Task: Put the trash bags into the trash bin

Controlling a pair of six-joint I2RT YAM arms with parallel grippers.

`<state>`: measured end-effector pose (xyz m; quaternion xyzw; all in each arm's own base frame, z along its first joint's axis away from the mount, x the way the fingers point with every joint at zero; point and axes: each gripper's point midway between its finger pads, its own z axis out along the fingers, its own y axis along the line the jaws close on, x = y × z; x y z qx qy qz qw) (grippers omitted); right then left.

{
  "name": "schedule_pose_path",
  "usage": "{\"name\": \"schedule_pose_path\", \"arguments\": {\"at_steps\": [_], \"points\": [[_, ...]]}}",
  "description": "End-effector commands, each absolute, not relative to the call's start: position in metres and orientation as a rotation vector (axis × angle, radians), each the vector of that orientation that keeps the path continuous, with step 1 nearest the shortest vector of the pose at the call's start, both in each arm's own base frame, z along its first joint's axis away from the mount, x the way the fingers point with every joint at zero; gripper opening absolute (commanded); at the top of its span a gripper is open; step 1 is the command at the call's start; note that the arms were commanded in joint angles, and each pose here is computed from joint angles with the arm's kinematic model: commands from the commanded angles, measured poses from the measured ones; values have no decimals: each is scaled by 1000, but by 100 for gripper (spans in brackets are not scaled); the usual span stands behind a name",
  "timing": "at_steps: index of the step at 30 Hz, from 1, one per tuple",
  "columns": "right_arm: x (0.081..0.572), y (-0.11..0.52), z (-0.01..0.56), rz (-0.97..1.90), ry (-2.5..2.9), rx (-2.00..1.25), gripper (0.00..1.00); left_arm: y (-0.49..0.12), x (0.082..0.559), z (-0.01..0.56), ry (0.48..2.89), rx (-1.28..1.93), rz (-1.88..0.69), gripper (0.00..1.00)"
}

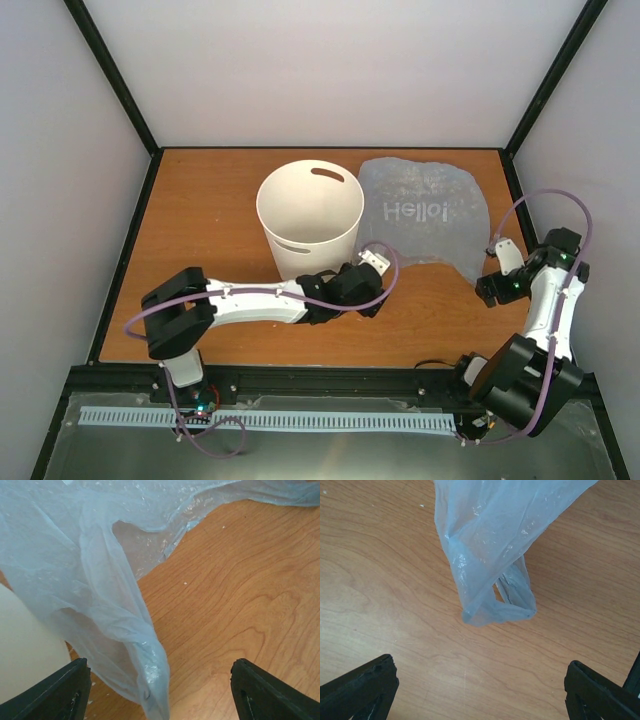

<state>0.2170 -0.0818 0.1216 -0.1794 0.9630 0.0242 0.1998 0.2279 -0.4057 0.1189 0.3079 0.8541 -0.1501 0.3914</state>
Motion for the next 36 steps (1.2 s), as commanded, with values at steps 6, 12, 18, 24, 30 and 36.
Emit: {"name": "schedule_pose_path", "arguments": {"at_steps": [6,12,18,24,30,36], "points": [[226,-90,100,25,2660,-552,90,-437,230,104,2187,817,-473,71],[227,-87,76,70,2667,-548,86,-444,233,83,2227,820,-445,62],[226,-81,64,131,2670,-539,61,-450,236,67,2252,835,-420,40],[240,-85,97,86,2596,-470,16,-466,234,102,2225,913,-421,1],[252,-66,218,-32,2261,-479,3,-479,230,204,2032,995,-414,1],[252,-43,321,1,2079,-506,3,-476,224,316,1805,981,-445,1]]}}
